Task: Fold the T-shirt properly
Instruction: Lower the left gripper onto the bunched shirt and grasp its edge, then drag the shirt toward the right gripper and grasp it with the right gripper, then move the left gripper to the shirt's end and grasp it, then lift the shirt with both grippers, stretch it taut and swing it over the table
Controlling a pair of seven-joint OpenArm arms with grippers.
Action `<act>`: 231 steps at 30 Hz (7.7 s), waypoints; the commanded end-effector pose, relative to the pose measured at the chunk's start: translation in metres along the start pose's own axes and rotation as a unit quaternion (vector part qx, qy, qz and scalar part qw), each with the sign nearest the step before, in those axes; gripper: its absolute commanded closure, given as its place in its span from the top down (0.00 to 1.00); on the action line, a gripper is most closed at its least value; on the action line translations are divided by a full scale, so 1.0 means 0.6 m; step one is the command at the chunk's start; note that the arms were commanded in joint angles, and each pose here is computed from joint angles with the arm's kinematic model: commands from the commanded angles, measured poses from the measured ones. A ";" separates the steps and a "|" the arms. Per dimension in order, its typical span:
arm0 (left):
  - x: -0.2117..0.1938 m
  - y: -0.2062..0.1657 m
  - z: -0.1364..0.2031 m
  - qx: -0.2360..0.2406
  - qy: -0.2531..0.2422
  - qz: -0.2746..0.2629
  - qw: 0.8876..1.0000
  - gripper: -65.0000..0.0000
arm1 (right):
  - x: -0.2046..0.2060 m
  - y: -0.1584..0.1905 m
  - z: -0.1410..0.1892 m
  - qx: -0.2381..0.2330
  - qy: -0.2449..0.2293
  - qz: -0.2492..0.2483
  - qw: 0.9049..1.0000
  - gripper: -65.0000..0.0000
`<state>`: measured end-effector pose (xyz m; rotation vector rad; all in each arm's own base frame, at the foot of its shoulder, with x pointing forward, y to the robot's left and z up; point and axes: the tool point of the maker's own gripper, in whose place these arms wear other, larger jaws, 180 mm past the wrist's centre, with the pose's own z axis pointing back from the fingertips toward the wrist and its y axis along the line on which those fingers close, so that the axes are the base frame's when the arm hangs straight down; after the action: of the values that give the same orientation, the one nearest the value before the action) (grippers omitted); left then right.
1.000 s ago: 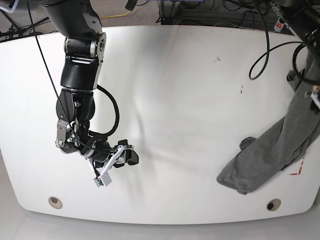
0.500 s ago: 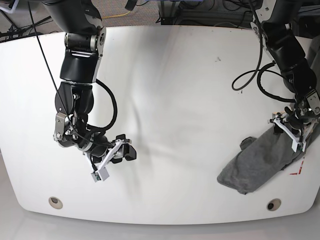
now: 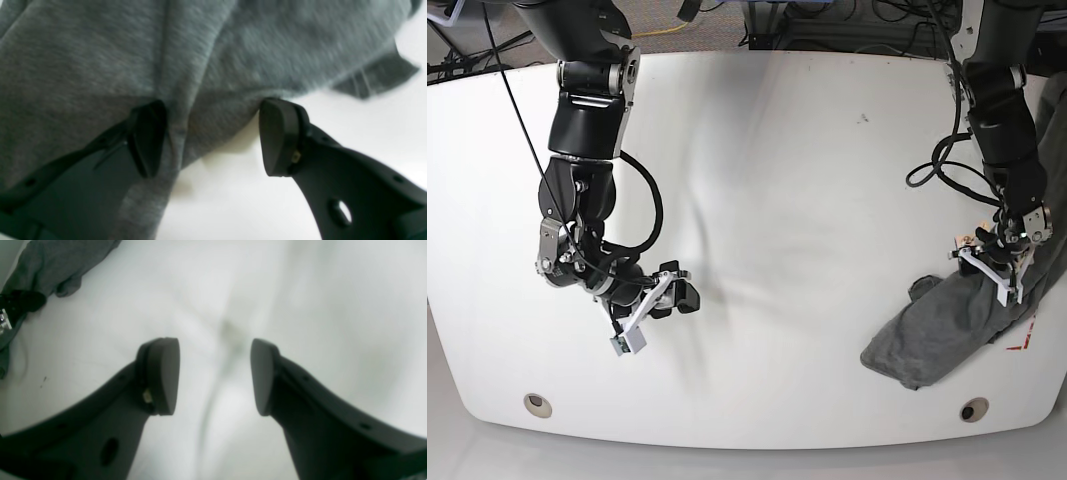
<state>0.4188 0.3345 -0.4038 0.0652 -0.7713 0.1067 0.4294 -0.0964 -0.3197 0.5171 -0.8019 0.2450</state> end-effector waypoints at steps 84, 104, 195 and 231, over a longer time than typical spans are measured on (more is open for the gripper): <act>0.005 -0.040 0.293 0.041 -0.094 -0.208 0.973 0.58 | -0.167 -0.034 0.104 0.071 0.006 -0.215 0.974 0.49; 0.010 0.022 0.332 0.050 -0.144 -0.118 0.981 0.58 | -0.233 -0.018 0.096 0.060 0.020 -0.271 0.961 0.49; 0.082 0.050 0.276 0.048 -0.047 -0.167 0.984 0.00 | 0.032 -0.128 0.186 0.007 -0.113 -0.101 0.988 0.03; 0.549 0.035 0.617 0.138 -0.392 -0.131 0.900 0.00 | 0.566 -0.013 0.406 -0.122 -0.222 0.269 0.929 0.03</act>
<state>0.4030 0.3387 0.0649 0.4572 -1.4834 -0.0848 0.5163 -0.2266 0.0328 0.1191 -1.3146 0.5241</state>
